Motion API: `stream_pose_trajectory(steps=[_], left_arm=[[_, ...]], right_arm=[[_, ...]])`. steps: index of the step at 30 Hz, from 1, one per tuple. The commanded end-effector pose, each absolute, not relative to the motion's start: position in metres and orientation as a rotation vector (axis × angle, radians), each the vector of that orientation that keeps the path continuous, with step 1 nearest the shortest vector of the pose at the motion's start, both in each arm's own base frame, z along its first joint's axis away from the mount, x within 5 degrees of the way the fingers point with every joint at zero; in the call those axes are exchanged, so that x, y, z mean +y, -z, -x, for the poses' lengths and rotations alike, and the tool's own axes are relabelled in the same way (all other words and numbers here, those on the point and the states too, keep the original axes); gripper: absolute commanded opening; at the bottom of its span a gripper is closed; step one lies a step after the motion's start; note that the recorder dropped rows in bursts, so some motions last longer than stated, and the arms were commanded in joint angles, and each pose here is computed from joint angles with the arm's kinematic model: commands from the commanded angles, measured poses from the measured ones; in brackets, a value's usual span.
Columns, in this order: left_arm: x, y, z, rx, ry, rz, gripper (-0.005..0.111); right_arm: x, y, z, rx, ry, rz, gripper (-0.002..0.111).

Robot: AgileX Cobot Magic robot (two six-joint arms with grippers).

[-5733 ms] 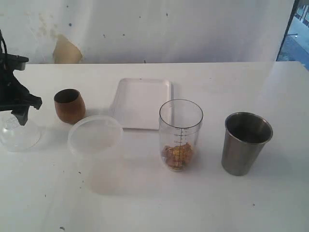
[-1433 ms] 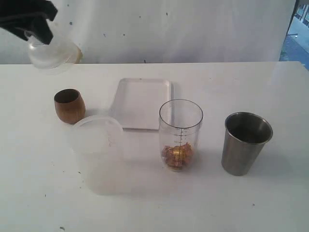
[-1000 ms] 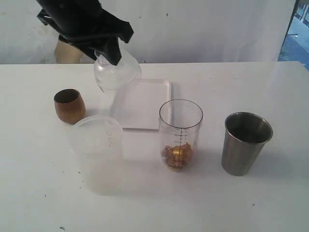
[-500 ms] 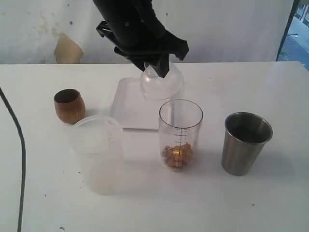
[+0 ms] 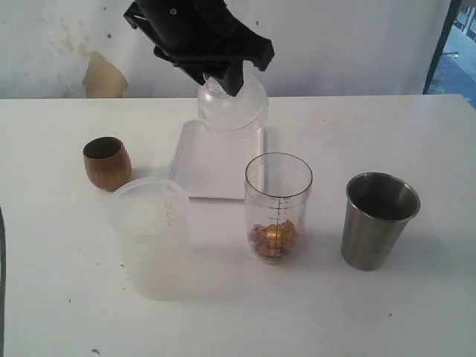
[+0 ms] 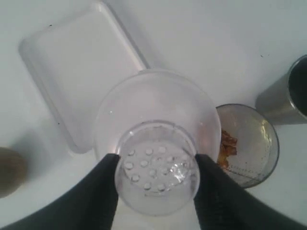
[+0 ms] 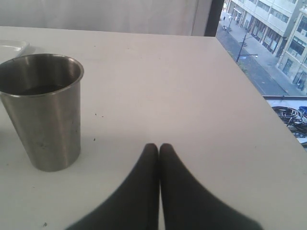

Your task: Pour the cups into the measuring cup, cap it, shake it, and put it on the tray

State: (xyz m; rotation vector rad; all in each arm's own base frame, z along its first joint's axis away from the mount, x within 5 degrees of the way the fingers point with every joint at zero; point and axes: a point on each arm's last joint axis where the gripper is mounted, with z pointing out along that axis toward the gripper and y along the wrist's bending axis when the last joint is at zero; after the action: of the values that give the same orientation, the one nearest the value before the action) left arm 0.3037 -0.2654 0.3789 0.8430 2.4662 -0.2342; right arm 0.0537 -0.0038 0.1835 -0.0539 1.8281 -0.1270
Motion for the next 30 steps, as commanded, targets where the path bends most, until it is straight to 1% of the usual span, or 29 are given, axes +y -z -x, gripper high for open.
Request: stream_pose_trajectory(steps=[1, 9, 12, 15, 19, 24, 27, 30], left_arm=[[-0.250, -0.383, -0.287, 2.474, 0.205, -0.851, 0.000], [-0.213, -0.381, -0.256, 2.507, 0.095, -0.822, 0.000], [-0.207, -0.368, -0.251, 2.547, 0.060, -0.844, 0.000], [-0.203, -0.352, -0.251, 2.577, -0.022, -0.862, 0.000], [-0.197, -0.340, -0.253, 2.583, -0.133, -0.885, 0.000], [-0.187, -0.354, -0.250, 2.527, -0.182, -0.859, 0.000], [-0.176, -0.371, -0.242, 2.474, -0.191, -0.809, 0.000], [-0.165, -0.388, -0.229, 2.441, -0.148, -0.739, 0.000]], right_arm=[[-0.004, -0.183, -0.054, 1.820, 0.127, 0.062, 0.000], [-0.004, -0.183, -0.054, 1.820, 0.127, 0.062, 0.000], [-0.004, -0.183, -0.054, 1.820, 0.127, 0.062, 0.000], [-0.004, -0.183, -0.054, 1.820, 0.127, 0.062, 0.000], [-0.004, -0.183, -0.054, 1.820, 0.127, 0.062, 0.000], [-0.004, -0.183, -0.054, 1.820, 0.127, 0.062, 0.000], [-0.004, -0.183, -0.054, 1.820, 0.127, 0.062, 0.000], [-0.004, -0.183, -0.054, 1.820, 0.127, 0.062, 0.000]])
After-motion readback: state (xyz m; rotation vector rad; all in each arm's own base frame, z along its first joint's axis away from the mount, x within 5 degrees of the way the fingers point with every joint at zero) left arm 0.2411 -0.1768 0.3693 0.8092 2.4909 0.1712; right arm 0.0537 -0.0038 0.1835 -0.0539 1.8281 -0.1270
